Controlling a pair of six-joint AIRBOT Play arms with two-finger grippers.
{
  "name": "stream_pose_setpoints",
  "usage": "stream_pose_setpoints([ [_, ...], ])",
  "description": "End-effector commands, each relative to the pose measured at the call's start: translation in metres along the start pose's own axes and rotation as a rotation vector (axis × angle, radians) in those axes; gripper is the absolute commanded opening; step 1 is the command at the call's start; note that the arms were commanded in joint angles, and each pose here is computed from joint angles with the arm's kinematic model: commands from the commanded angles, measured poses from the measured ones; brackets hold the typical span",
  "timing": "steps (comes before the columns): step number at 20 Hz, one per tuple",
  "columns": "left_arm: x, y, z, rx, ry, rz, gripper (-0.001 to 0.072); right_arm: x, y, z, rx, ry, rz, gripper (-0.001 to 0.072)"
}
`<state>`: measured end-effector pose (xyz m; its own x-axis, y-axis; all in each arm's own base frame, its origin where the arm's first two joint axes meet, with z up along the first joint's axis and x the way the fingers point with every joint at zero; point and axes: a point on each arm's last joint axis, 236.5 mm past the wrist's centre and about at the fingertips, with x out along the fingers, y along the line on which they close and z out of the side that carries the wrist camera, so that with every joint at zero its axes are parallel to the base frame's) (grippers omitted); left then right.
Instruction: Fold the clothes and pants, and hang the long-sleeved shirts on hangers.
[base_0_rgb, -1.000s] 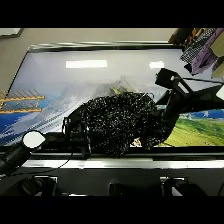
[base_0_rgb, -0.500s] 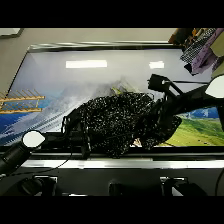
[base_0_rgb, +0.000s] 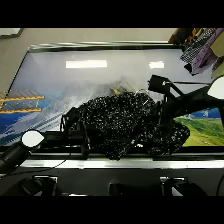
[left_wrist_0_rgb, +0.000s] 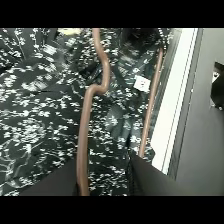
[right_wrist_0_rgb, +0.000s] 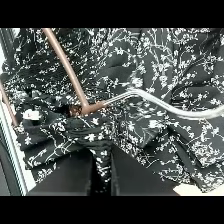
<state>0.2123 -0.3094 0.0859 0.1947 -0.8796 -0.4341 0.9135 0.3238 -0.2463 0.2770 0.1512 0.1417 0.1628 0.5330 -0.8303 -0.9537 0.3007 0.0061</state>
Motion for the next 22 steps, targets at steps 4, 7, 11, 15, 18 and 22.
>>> stream_pose_setpoints([
  [4,-0.03,0.066,0.009,-0.396,-0.092,0.177,0.0557,-0.014,0.001,-0.005,-0.017,0.026,-0.064,0.0028],
  [7,-0.065,0.103,0.017,-0.65,-0.202,0.272,0.0626,-0.018,0.002,-0.005,-0.016,0.025,-0.077,0.0028],
  [11,-0.103,0.126,0.013,-0.885,-0.28,0.31,0.0627,-0.021,0.002,-0.005,0.0,0.026,-0.097,0.0028],
  [15,-0.083,0.1,0.002,-0.926,-0.192,0.233,0.0627,-0.023,-0.001,-0.007,0.005,0.033,-0.114,0.0028],
  [18,-0.057,0.076,-0.002,-0.93,-0.133,0.175,0.0627,-0.024,-0.003,-0.006,0.023,0.025,-0.126,0.0028],
  [22,-0.018,0.047,-0.045,-0.832,0.088,0.24,0.0627,-0.024,-0.004,-0.005,0.046,0.024,-0.129,0.0028],
])
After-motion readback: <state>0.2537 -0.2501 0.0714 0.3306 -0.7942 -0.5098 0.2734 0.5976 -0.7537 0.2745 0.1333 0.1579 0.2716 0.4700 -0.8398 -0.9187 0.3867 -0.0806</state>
